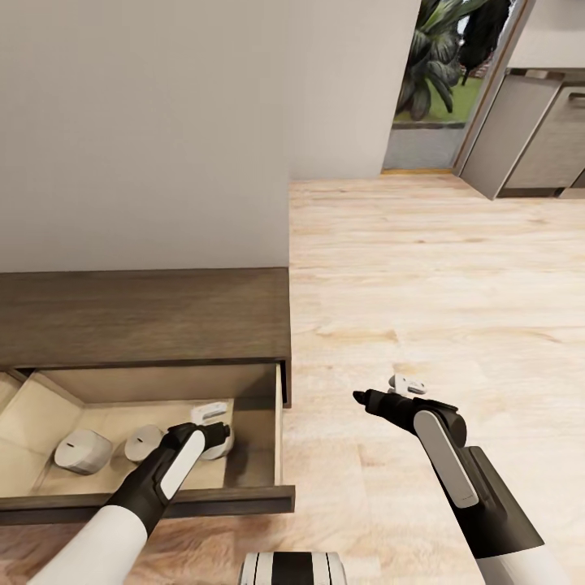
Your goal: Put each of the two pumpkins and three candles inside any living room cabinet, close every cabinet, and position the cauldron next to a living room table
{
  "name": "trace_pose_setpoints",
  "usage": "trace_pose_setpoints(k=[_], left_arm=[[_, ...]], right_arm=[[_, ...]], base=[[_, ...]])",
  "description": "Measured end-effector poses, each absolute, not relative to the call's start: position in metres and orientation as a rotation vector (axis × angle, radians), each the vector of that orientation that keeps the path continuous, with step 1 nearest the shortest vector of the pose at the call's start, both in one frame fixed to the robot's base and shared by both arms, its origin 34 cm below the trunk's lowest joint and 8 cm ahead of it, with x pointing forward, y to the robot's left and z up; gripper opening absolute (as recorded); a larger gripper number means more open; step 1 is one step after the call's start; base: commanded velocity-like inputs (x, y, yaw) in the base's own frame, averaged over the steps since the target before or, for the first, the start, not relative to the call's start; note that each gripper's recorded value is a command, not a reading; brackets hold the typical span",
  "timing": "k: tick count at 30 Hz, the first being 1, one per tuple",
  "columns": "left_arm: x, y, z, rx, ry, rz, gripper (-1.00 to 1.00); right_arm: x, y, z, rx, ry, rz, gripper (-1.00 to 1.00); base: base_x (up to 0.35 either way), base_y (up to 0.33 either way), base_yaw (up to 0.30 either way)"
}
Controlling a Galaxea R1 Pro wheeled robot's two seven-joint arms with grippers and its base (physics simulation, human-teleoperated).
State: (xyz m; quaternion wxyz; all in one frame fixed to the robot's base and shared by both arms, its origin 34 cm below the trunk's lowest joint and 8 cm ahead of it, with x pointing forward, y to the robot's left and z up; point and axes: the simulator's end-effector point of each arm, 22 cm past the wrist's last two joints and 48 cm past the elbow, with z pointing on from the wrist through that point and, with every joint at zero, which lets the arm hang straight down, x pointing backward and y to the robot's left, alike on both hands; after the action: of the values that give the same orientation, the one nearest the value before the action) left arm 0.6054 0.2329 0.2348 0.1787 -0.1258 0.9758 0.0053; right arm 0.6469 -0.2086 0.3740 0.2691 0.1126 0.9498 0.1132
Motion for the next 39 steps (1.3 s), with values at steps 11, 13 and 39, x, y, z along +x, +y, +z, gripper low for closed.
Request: trace_pose_setpoints(k=[11,13,39], left_arm=[[0.59,0.253,0.22,-0.399,2.793,0.176,-1.0],[0.59,0.253,0.22,-0.399,2.793,0.178,-1.0],[0.584,0.25,0.203,-0.375,2.822,0.178,-1.0]], right_arm=[[0.643,-0.209,0.358,0.31,2.588,0.303,1.0],[0.643,-0.209,0.358,0.31,2.588,0.303,1.0],[0.636,-0.208,0.334,0.319,2.628,0.3,1.0]], base=[[0.0,0.0,0.0],[0.0,0.0,0.0],[0.0,0.0,0.0]])
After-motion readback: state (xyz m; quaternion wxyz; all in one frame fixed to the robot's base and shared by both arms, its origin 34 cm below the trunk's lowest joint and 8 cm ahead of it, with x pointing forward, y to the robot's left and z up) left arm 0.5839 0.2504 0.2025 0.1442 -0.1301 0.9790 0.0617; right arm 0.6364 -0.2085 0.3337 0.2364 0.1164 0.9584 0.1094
